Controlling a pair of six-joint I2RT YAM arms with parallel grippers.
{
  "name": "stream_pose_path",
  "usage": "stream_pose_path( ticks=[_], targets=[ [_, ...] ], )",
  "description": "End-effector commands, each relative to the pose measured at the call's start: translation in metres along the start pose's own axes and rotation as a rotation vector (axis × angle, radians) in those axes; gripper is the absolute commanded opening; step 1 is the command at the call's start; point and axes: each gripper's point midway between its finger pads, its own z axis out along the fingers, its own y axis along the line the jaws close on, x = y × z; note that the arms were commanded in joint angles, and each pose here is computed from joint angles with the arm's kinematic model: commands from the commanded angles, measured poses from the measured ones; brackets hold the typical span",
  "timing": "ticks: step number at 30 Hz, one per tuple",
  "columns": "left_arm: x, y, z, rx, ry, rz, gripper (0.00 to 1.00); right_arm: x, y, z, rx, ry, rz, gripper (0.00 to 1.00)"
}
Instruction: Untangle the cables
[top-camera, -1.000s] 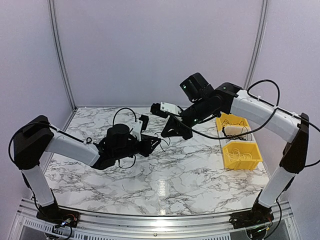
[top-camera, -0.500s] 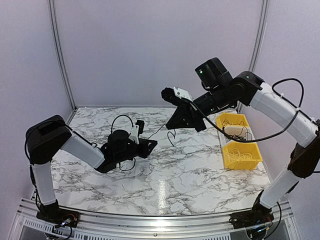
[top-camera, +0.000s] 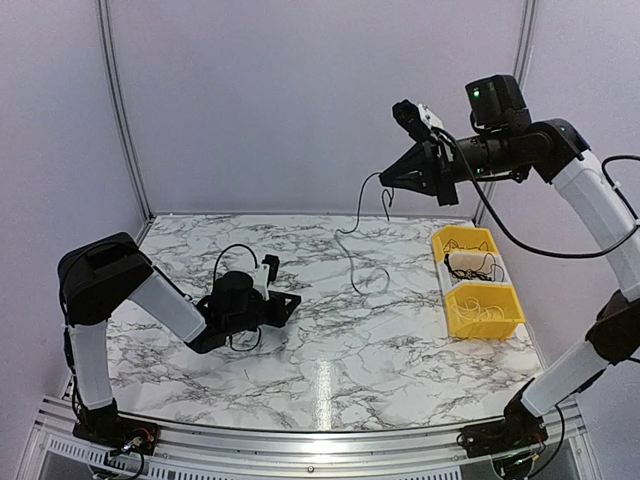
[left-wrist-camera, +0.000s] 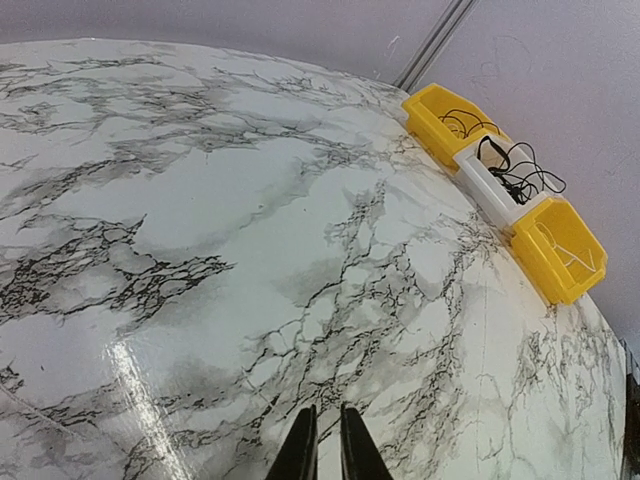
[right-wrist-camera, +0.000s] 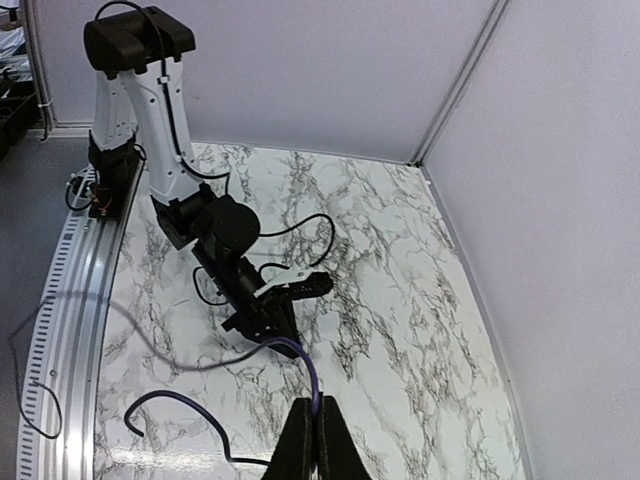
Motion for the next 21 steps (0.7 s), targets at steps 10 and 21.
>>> stream_pose_path(
  ticks=[10, 21],
  targets=[
    [-0.017, -0.006, -0.016, 0.025, -0.049, -0.03, 0.17, 0.088, -0.123, -0.079, 0.439, 0.116, 0.146, 0.0],
    [-0.026, -0.016, -0.025, 0.06, -0.063, -0.048, 0.21, 0.224, -0.201, -0.146, 0.677, 0.267, 0.389, 0.0]
  ],
)
